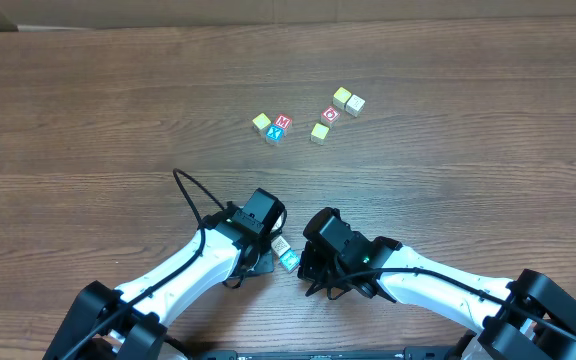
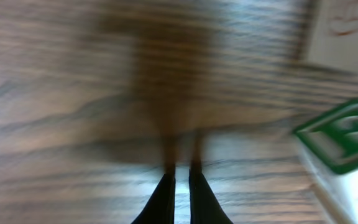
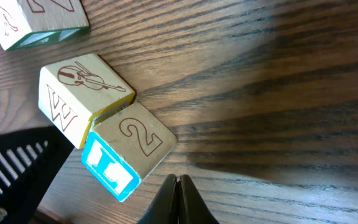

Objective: Flip 5 blocks

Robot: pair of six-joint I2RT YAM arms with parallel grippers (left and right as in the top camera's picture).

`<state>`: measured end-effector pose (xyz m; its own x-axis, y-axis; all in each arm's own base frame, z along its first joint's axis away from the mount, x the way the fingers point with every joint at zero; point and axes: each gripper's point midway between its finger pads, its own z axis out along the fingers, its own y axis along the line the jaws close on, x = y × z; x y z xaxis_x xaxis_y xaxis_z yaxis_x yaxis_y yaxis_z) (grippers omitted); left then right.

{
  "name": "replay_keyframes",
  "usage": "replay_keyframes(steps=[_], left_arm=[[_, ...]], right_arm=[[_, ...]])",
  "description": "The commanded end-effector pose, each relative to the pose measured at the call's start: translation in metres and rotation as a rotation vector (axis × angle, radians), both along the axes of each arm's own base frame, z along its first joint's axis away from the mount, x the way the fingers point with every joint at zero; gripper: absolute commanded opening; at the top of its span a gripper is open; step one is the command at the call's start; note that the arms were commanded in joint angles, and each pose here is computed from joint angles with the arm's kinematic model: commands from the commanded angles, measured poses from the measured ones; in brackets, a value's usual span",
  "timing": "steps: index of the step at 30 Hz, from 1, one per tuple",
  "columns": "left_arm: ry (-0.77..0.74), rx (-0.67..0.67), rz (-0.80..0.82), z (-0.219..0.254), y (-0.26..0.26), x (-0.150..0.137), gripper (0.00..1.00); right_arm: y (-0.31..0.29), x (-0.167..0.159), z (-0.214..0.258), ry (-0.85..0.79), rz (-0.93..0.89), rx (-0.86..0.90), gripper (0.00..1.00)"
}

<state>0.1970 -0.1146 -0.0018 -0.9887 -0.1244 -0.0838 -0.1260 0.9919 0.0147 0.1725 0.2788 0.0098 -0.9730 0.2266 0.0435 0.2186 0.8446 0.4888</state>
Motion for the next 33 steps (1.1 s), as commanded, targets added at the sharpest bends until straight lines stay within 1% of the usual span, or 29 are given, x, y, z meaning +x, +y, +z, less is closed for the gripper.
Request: replay_keyframes(steps=[1, 5, 8, 12, 17, 20, 23, 33], left_arm=[[-0.141, 0.004, 0.043, 0.028, -0.004, 0.03, 0.04], [-0.234, 0.001, -0.013, 0.048, -0.011, 0.058, 0.04], [-0.272, -0.007, -0.003, 0.054, -0.007, 0.072, 0.04], [-0.294, -0.015, 0.053, 0.054, 0.007, 0.087, 0.04], [-0.276, -0.089, 0.04, 0.044, 0.011, 0.102, 0.04], [-0.258, -0.134, 0.038, 0.035, 0.008, 0.108, 0.04], [-0.251, -0.194, -0.008, 0.028, -0.004, 0.113, 0.04], [-0.232, -0.24, -0.042, 0.01, -0.017, 0.119, 0.04]], right_arm=[[0.007, 0.002, 0.005, 0.001, -0.002, 0.019, 0.04], [0.007, 0.001, 0.006, 0.005, 0.001, 0.023, 0.04], [0.007, 0.001, 0.006, 0.006, 0.002, 0.023, 0.04], [0.007, 0.001, 0.006, 0.006, 0.002, 0.023, 0.04], [0.007, 0.001, 0.006, 0.006, 0.002, 0.023, 0.04], [0.008, 0.001, 0.006, 0.006, 0.003, 0.024, 0.04], [0.008, 0.0, 0.006, 0.016, 0.006, 0.03, 0.04], [0.008, -0.001, 0.005, 0.02, -0.005, 0.025, 0.04]])
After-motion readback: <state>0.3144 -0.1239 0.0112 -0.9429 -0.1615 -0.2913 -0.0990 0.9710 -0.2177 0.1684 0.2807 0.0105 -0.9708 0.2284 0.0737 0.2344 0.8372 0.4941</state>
